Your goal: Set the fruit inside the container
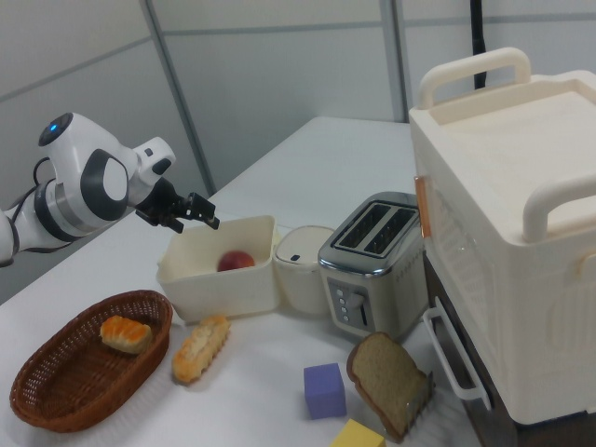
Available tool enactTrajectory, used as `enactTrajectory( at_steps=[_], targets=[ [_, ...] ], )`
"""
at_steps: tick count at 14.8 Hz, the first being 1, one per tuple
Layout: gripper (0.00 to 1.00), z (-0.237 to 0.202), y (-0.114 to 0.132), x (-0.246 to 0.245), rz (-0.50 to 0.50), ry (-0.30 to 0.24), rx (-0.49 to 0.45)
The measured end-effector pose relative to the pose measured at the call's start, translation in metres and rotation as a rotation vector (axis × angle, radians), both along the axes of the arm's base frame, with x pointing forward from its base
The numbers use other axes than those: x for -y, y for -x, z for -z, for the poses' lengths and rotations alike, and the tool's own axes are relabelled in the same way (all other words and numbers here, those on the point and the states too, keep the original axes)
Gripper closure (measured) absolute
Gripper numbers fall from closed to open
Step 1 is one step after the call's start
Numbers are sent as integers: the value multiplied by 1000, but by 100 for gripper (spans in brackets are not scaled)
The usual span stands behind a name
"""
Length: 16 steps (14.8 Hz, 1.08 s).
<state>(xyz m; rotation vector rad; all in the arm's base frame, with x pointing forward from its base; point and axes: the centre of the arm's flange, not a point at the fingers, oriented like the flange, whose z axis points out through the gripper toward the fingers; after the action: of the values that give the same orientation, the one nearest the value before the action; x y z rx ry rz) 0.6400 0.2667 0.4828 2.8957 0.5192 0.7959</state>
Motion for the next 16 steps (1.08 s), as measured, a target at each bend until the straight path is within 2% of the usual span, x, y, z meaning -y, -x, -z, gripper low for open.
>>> enactTrajectory(
  at_steps=[2,4,7,9,11,14,16],
  targets=[
    [0,-8,3,9,54,18,-31],
    [0,-34,17,29,157,54,-118],
    [0,-102,56,70,281,6,-258],
    [0,-135,85,101,355,7,-350],
    [0,-155,104,134,429,19,-392],
    [0,-168,105,193,535,0,-398],
    [0,-166,102,215,570,-7,-403]
  ],
)
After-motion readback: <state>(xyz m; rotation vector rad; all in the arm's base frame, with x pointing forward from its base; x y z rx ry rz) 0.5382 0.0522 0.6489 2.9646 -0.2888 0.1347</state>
